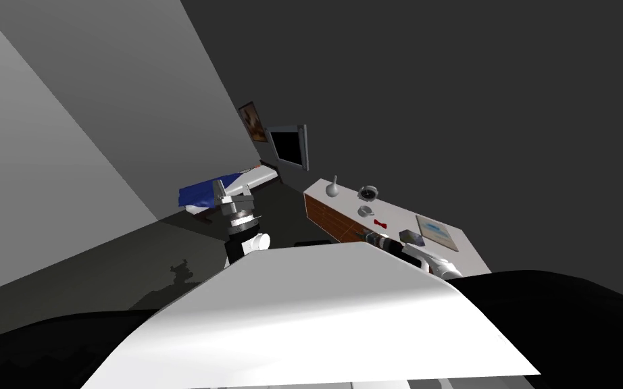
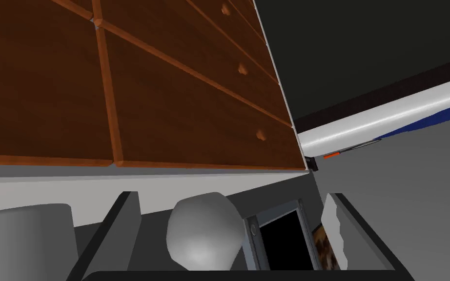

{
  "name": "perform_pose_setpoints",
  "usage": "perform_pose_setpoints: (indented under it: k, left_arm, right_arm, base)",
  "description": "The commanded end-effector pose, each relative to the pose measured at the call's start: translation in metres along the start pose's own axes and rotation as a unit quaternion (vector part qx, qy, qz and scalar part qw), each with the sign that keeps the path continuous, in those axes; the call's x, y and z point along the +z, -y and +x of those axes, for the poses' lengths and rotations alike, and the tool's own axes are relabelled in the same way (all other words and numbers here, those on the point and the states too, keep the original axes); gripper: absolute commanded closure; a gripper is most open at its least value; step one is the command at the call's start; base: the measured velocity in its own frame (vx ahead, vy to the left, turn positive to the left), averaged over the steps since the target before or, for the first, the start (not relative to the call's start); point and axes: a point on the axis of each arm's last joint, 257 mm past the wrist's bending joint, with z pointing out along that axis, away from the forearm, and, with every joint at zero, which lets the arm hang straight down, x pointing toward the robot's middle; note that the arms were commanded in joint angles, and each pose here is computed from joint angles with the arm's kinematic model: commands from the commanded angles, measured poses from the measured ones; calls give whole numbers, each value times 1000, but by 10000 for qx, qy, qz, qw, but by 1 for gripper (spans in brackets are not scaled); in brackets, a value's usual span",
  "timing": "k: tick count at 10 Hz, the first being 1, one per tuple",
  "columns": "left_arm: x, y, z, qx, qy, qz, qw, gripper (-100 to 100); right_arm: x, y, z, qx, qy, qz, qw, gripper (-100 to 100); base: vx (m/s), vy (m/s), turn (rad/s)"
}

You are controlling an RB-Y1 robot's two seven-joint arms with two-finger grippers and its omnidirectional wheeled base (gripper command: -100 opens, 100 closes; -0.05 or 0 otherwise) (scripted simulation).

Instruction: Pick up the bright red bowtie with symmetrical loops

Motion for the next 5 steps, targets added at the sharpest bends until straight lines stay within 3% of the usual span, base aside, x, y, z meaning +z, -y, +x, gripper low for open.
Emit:
perform_pose_setpoints:
  k: [1,2,4,5]
  left_arm:
    - [0,0,0,0,0,0,10000,0]
    - [0,0,0,0,0,0,10000,0]
    - [0,0,0,0,0,0,10000,0]
    - [0,0,0,0,0,0,10000,0]
  right_arm:
    - [-17,25,20,-440,-429,160,9980,-100]
    - [-23,34,23,-468,-497,243,9974,-100]
    - [-50,68,44,-1051,-1051,437,9879,-100]
    - [-53,73,45,-1058,-1087,485,9872,-100]
  base:
    - [25,4,207]
    - [20,-3,75]
    - [25,0,138]
    - [21,-4,62]
